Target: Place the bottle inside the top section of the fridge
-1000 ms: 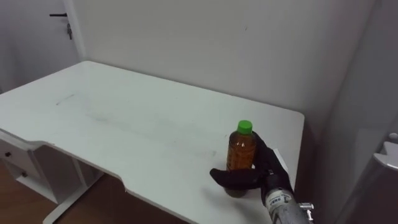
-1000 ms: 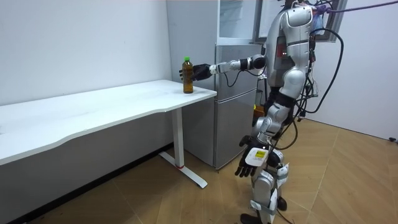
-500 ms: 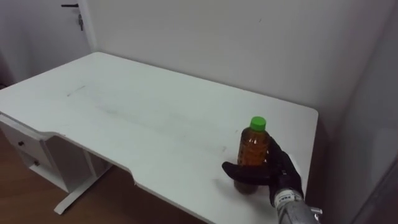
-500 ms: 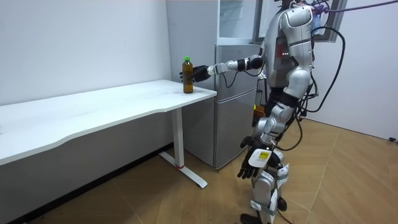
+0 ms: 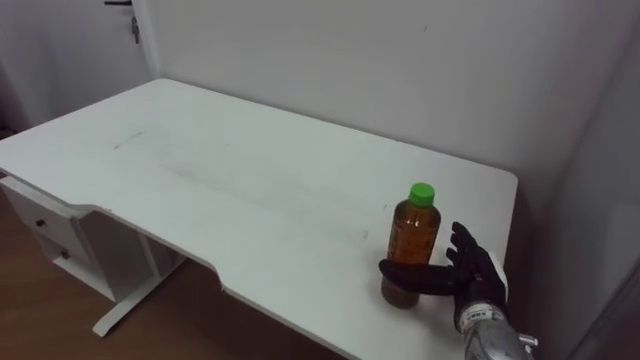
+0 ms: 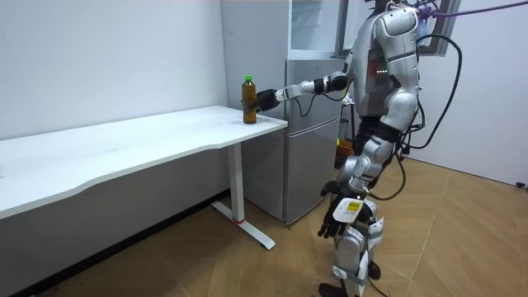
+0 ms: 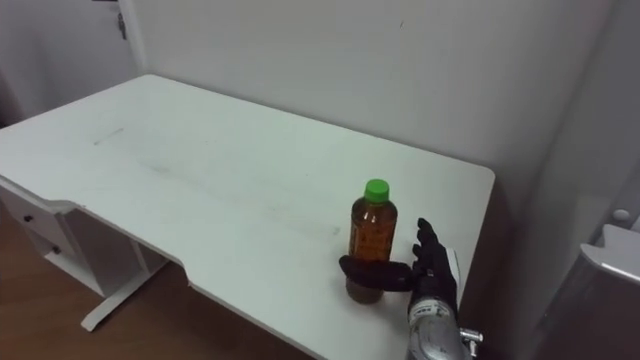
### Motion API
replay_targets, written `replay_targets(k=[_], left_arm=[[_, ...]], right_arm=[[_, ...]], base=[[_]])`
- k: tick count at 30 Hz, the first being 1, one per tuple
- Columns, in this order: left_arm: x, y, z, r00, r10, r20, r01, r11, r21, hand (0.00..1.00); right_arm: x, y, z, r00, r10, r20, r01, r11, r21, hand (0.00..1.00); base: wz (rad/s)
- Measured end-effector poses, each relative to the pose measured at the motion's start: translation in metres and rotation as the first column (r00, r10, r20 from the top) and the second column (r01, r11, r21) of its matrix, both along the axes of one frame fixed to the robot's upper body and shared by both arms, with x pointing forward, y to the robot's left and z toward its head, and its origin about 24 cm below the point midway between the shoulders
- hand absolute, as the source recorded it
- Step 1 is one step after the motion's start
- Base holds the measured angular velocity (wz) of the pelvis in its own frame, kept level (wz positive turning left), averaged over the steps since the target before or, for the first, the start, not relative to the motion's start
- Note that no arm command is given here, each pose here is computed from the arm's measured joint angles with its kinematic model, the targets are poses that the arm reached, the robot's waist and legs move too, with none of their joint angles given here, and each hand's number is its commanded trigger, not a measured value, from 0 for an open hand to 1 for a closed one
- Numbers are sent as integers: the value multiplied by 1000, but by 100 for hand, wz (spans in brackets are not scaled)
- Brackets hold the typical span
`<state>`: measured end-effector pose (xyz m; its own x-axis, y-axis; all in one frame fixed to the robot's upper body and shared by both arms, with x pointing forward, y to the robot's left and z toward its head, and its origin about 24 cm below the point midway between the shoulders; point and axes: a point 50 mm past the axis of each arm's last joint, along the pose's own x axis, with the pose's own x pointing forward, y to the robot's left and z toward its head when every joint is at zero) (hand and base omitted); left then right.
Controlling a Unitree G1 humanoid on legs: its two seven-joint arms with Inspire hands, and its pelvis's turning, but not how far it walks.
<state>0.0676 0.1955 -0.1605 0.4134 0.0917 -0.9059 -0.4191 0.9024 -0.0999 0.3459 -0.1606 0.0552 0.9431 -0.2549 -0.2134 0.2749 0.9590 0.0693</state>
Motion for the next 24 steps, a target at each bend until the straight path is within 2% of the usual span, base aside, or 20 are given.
replay_targets(k=[11,24], left_arm=[[2,0,1,1000,-3,12,3,1000,-1,0],[3,0,1,1000,21,19,-21,1000,-5,0]], right_arm=[[-1,-1,-6,1000,-4,-25,4,1000,-4,0],[4,-1,0,1000,-12,8,12,1000,-8,0]], base=[[0],[3]])
